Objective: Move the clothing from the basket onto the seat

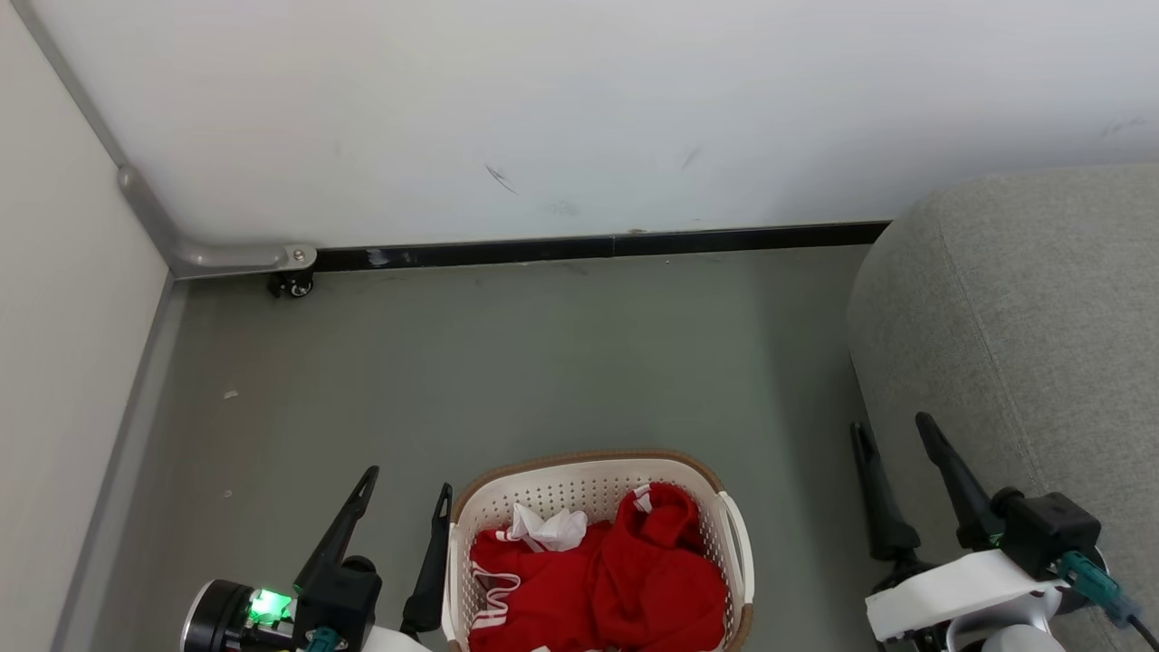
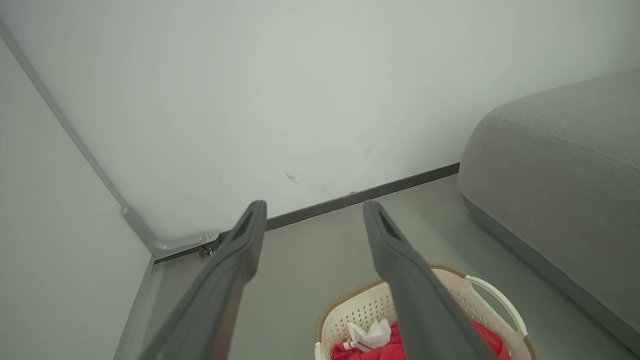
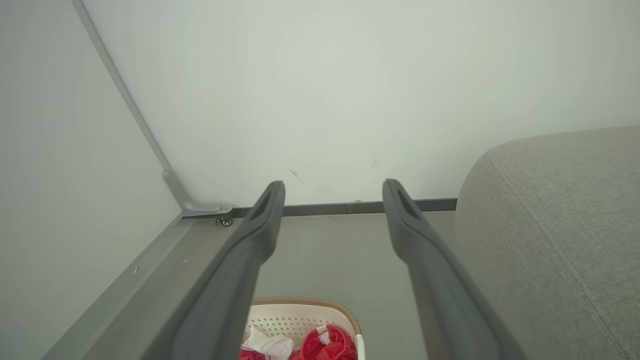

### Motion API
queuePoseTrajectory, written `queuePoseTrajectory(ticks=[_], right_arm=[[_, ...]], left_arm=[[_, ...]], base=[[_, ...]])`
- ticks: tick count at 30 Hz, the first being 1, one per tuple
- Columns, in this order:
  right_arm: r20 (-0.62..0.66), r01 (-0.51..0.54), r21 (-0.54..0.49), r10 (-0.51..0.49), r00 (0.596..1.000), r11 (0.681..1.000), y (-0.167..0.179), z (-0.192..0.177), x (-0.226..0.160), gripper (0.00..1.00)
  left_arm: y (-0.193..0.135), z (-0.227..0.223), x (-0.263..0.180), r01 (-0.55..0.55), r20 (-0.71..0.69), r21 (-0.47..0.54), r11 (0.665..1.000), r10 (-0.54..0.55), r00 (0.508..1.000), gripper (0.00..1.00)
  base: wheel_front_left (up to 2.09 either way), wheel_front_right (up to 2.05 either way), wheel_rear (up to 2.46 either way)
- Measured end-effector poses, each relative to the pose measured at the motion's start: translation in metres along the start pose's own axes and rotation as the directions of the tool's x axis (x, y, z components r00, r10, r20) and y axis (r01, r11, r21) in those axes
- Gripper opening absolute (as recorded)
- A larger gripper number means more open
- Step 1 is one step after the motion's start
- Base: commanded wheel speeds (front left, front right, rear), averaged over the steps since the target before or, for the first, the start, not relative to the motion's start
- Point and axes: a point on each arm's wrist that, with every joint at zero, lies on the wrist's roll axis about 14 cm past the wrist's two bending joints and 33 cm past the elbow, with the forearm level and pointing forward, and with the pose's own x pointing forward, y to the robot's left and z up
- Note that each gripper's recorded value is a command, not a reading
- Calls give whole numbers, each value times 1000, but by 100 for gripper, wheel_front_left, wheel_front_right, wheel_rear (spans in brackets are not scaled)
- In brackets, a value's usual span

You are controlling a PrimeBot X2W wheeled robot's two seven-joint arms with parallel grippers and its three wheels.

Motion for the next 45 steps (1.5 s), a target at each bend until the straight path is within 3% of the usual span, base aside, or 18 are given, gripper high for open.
queuePoseTrajectory(ticks=[19,29,45], right_arm=[[-8,143,-13,-143,990,990,-47,-7,-6,100],[-37,185,-15,-185,982,983,-61,-17,-3,100],[-63,250,9,-249,967,968,-85,-32,19,100]], left_arm=[[-47,-45,29,212,-126,25,977,-207,970,100],[-75,-77,47,349,-205,52,936,-332,921,100],[-91,-141,82,483,-335,106,869,-426,840,100]], base=[[0,0,0],[0,0,0],[0,0,0]])
